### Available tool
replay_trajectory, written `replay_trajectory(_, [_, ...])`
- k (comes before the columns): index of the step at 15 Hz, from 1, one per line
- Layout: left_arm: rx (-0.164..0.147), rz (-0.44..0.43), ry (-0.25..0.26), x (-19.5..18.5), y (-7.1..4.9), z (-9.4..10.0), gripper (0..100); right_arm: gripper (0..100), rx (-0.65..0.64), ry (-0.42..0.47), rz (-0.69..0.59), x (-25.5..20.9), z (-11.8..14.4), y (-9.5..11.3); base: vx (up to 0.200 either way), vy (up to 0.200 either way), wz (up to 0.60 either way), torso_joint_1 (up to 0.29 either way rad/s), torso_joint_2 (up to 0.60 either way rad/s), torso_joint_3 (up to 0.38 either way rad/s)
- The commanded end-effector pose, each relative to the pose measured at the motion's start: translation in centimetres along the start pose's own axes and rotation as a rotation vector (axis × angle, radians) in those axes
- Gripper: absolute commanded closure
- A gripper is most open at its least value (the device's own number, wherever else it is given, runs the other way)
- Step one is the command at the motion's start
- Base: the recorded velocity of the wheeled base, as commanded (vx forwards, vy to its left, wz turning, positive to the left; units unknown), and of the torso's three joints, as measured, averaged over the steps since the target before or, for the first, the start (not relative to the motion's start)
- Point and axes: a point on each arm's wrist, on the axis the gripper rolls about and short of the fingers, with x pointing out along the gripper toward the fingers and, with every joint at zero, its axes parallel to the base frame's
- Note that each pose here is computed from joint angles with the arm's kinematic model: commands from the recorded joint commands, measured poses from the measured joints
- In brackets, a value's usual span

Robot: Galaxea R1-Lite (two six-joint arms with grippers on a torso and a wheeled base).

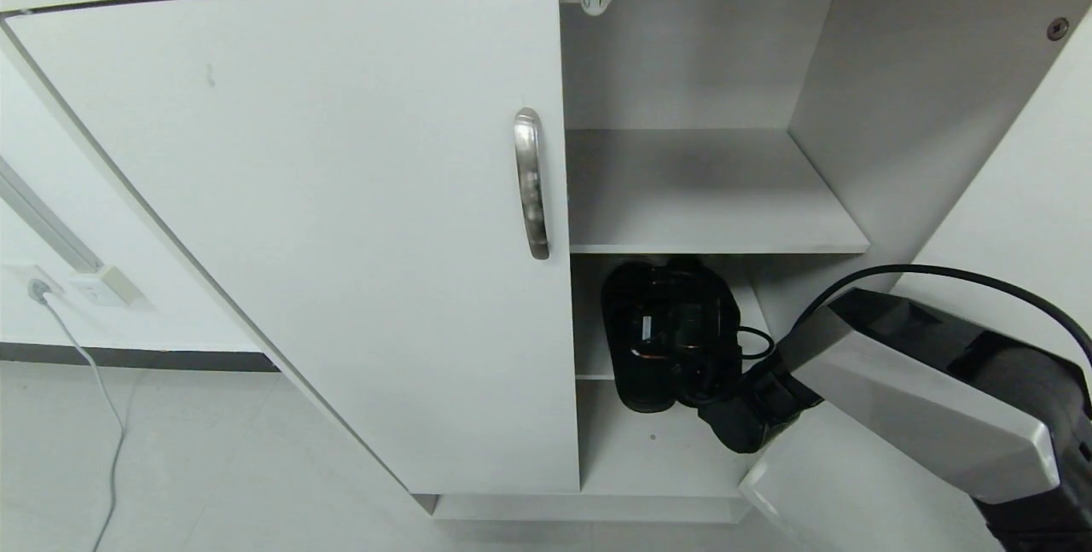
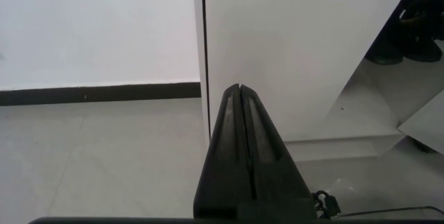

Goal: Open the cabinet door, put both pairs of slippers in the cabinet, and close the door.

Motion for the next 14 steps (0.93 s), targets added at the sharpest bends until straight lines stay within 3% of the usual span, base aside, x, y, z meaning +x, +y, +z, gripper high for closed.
replay_trajectory(1, [0.000, 0.000, 0.000, 0.0, 0.0, 0.0, 100, 0, -0.004, 0.004, 0.012, -1.6, 0.8, -0.4, 0.000, 0.000, 0.00, 0.000, 0.00, 0.000])
replay_trajectory(10, [0.001, 0.000, 0.001, 0.0, 0.0, 0.0, 100, 0, -0.026, 0.012, 0.159, -14.7, 3.3, -3.2, 0.000, 0.000, 0.00, 0.000, 0.00, 0.000])
replay_trajectory(14, [0.000, -0.001, 0.001, 0.0, 0.0, 0.0, 100, 0, -0.024, 0.010, 0.186, -17.0, 2.9, -3.4, 0.000, 0.000, 0.00, 0.000, 0.00, 0.000])
